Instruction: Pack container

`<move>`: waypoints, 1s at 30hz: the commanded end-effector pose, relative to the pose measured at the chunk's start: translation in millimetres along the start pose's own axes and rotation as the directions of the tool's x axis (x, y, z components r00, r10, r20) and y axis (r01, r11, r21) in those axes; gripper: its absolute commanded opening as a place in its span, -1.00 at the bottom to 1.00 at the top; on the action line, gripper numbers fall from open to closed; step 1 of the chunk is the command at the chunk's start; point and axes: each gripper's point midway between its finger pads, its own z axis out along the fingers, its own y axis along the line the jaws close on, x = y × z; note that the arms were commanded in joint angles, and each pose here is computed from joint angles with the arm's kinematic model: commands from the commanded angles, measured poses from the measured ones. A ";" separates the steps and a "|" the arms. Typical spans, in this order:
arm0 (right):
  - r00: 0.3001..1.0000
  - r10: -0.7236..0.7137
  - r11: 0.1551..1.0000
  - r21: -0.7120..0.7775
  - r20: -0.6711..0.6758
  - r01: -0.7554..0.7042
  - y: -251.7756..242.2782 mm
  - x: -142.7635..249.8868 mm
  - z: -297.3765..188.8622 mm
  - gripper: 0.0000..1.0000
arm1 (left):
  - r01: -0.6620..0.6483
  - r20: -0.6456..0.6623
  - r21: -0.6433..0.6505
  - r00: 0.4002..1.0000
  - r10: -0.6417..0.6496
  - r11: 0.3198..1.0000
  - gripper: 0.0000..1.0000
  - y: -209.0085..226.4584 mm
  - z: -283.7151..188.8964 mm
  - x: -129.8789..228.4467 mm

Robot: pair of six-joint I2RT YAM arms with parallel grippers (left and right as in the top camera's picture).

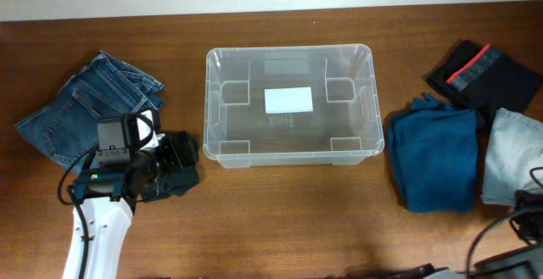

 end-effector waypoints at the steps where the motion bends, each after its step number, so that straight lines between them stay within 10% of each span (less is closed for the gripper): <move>1: 0.991 -0.105 0.993 -0.050 0.086 0.109 46.1 -21.6 -29.1 -0.92 | -0.020 0.005 -0.004 1.000 0.020 1.000 0.99 -0.5 -0.8 -1.3; 17: 0.978 -0.186 0.982 0.040 0.098 0.182 61.1 -7.2 -49.3 -0.93 | -0.020 0.005 -0.004 1.000 0.020 1.000 0.99 -0.6 -0.8 -1.4; 30: 0.885 -0.431 0.902 0.100 0.177 0.419 168.5 -15.1 -109.1 -0.92 | -0.020 0.005 -0.004 1.000 0.020 1.000 0.99 -0.5 -0.8 -1.3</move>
